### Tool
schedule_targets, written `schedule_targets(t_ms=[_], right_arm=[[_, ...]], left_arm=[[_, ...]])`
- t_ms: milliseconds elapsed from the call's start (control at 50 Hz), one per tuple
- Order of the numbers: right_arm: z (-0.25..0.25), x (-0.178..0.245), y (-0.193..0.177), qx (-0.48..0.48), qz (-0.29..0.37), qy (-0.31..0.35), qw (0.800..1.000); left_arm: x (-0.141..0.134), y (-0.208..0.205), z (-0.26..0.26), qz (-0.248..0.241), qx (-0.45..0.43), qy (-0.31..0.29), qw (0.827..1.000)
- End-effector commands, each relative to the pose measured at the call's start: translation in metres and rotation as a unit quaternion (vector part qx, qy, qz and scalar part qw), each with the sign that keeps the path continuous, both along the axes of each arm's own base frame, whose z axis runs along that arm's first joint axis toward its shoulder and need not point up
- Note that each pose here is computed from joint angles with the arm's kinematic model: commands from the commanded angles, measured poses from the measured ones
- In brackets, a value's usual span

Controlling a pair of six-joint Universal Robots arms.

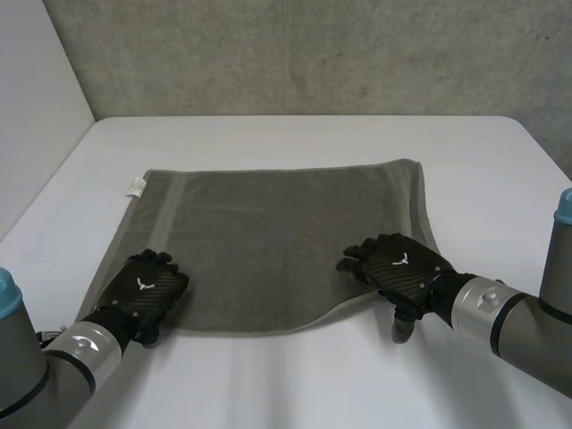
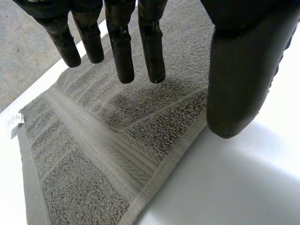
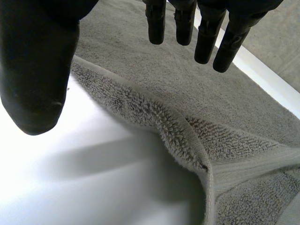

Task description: Fold the towel.

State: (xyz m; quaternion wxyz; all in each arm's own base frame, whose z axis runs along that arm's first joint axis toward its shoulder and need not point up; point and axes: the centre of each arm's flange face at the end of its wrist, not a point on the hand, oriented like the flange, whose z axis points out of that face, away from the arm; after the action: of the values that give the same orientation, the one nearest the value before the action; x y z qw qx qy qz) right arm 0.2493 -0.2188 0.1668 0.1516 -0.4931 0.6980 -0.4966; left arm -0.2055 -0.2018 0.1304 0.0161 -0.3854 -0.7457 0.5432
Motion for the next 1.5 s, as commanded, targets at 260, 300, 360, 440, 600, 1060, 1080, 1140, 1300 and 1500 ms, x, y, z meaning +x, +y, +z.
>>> schedule_targets(t_ms=[260, 300, 360, 440, 600, 1060, 1080, 1140, 1300, 1500], right_arm=[[0.000, 0.000, 0.000, -0.001, -0.001, 0.000, 1.000], [-0.001, 0.000, 0.000, 0.001, -0.001, 0.001, 1.000], [-0.001, 0.000, 0.000, 0.001, 0.000, 0.000, 1.000], [-0.001, 0.000, 0.000, 0.000, -0.001, 0.000, 1.000], [0.000, 0.000, -0.001, -0.001, -0.001, 0.000, 1.000], [0.001, -0.025, -0.041, -0.033, -0.100, 0.016, 0.994], [-0.003, -0.025, -0.043, -0.028, -0.102, 0.018, 0.994], [-0.008, -0.026, -0.044, -0.018, -0.105, 0.019, 0.994], [-0.020, -0.022, -0.043, 0.030, -0.121, -0.008, 0.992], [-0.017, -0.025, -0.055, -0.004, -0.133, -0.014, 0.991]], left_arm=[[-0.001, -0.007, -0.007, 0.001, 0.004, -0.001, 1.000], [-0.001, -0.007, -0.007, 0.001, 0.005, -0.001, 1.000], [-0.001, -0.007, -0.008, 0.001, 0.006, -0.001, 1.000], [-0.002, -0.008, -0.011, 0.001, 0.011, -0.003, 1.000], [-0.001, -0.015, -0.014, 0.011, 0.013, -0.008, 1.000], [-0.014, -0.030, 0.013, 0.006, -0.044, 0.009, 0.999], [-0.014, -0.030, 0.013, 0.006, -0.044, 0.009, 0.999], [-0.015, -0.030, 0.012, 0.005, -0.044, 0.008, 0.999], [-0.015, -0.032, 0.014, 0.006, -0.046, 0.012, 0.999], [-0.013, -0.031, 0.011, 0.013, -0.034, 0.015, 0.999]])
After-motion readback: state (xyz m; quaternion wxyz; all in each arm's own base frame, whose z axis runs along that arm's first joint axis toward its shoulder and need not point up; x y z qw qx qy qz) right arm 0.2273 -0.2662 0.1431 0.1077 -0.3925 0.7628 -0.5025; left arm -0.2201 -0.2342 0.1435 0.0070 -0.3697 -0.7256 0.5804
